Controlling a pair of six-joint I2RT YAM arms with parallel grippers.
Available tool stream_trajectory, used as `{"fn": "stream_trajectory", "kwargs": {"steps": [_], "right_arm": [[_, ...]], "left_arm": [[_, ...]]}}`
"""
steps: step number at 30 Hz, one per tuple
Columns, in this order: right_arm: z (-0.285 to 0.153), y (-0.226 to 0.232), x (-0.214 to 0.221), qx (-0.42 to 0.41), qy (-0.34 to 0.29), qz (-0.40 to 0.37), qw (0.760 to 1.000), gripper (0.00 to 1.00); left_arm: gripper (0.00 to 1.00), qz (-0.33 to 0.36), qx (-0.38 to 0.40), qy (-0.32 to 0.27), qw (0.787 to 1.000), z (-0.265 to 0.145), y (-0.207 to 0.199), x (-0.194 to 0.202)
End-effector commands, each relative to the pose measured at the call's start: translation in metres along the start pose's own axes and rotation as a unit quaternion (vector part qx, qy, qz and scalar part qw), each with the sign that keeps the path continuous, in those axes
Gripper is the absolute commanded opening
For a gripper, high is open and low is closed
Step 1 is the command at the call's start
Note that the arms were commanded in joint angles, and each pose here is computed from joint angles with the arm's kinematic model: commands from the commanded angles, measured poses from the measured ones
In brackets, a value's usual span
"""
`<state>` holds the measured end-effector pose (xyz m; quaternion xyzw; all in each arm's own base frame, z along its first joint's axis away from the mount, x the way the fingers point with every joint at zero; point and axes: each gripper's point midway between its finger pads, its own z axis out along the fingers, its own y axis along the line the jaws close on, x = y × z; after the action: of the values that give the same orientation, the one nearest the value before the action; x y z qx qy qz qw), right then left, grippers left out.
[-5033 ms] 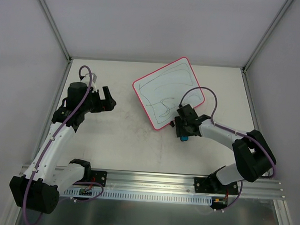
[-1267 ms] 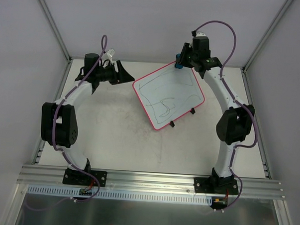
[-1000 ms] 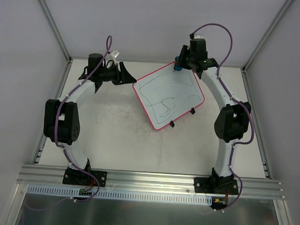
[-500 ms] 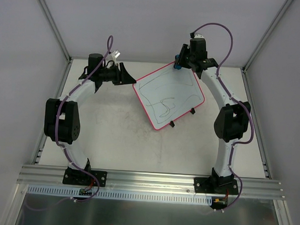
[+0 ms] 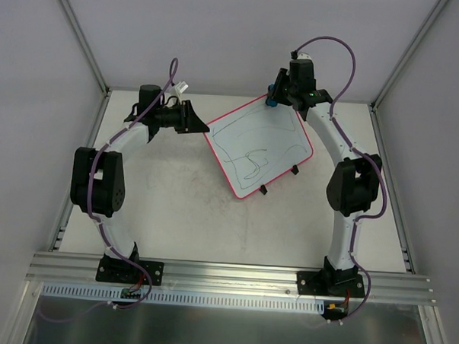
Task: Erase the whiteboard
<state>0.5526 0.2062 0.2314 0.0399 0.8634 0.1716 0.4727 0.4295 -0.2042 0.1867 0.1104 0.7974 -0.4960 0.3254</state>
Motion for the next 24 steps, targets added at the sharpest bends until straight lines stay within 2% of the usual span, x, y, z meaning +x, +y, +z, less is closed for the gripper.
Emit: {"fn": "stream_trajectory", "kwargs": {"steps": [1, 5, 7, 11, 24], "right_arm": [[-0.001, 0.002, -0.016, 0.006, -0.029, 0.012, 0.999, 0.0], [-0.001, 0.0, -0.015, 0.012, -0.03, 0.014, 0.999, 0.0], [0.0, -0.001, -0.014, 0.013, -0.028, 0.013, 0.999, 0.0], [0.0, -0.004, -0.012, 0.02, -0.027, 0.017, 0.999, 0.0], [0.005, -0.037, 0.016, 0.088, 0.005, 0.04, 0.995, 0.0]], "left_arm": [[0.28, 0.034, 0.029, 0.002, 0.999, 0.001, -0.013, 0.0], [0.27, 0.028, 0.03, 0.007, 0.999, 0.002, -0.012, 0.005], [0.22, 0.028, 0.035, 0.008, 0.999, 0.002, -0.013, 0.005], [0.0, 0.028, 0.046, 0.013, 0.998, 0.002, -0.016, 0.005], [0.0, 0.032, 0.054, 0.019, 0.998, -0.001, -0.019, 0.011]]}}
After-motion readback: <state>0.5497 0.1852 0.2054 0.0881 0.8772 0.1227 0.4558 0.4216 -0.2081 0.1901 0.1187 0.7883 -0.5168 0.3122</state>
